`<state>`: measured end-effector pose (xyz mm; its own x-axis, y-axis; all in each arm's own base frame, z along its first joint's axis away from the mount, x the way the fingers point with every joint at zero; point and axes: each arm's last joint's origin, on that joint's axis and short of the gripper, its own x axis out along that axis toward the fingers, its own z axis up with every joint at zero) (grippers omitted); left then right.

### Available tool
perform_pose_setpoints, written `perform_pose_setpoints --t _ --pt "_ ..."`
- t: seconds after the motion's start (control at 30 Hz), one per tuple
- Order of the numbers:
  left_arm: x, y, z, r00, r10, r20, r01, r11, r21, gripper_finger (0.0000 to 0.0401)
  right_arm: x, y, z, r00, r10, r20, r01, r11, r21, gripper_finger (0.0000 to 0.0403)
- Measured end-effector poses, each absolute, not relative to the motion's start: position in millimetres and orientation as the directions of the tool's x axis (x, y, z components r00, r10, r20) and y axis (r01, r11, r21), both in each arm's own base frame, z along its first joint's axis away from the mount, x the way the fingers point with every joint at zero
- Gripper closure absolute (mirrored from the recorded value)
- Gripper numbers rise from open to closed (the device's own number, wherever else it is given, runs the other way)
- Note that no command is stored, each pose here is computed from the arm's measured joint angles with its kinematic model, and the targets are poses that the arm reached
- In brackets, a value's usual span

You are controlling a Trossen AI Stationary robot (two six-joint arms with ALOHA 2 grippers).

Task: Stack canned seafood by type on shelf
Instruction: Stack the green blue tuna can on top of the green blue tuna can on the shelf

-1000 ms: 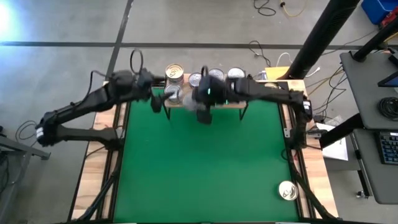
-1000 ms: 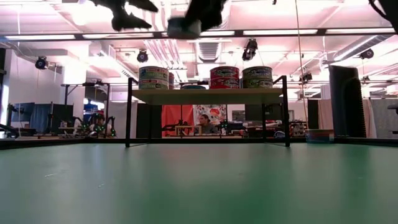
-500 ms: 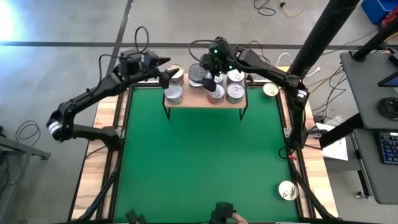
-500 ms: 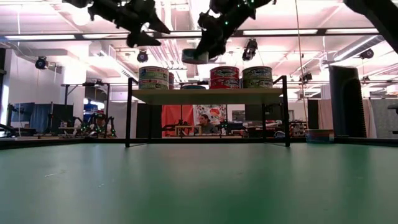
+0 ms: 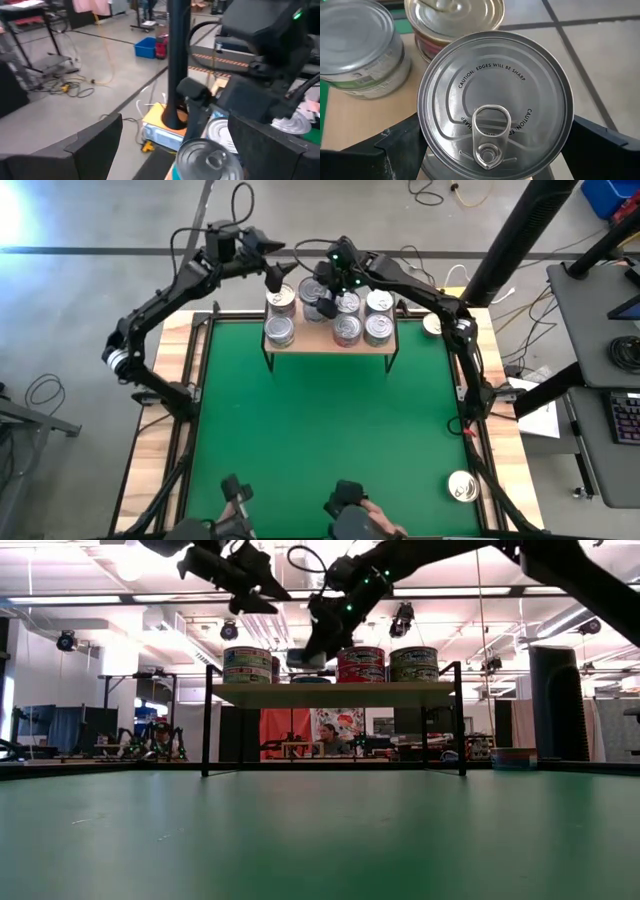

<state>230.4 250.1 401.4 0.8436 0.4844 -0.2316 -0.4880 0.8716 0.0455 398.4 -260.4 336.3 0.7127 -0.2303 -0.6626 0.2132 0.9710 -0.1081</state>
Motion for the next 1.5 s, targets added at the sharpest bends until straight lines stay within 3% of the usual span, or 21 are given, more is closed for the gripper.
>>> perform_pose_setpoints --t 0.5,1.17,1.33,1.5 --pt "241.3 257.4 393.4 0.869 0.430 -0.243 -0.434 0.900 0.038 0.0054 401.4 -267.0 317.3 0.662 -0.171 -0.730 0.246 0.969 -0.004 0.0034" --pt "269.3 255.5 369.0 0.868 0.382 -0.317 -0.390 0.920 0.042 0.0058 397.3 -260.7 313.8 0.616 -0.129 -0.777 0.229 0.973 0.020 0.0033" --pt "270.4 260.3 360.9 0.856 0.382 -0.350 -0.399 0.917 0.025 0.0104 398.1 -259.4 314.0 0.616 -0.128 -0.777 0.232 0.972 0.024 0.0033" --pt "272.1 261.2 349.6 0.852 0.327 -0.408 -0.361 0.933 -0.006 0.0194 398.9 -258.3 313.8 0.616 -0.127 -0.777 0.233 0.972 0.026 0.0033"
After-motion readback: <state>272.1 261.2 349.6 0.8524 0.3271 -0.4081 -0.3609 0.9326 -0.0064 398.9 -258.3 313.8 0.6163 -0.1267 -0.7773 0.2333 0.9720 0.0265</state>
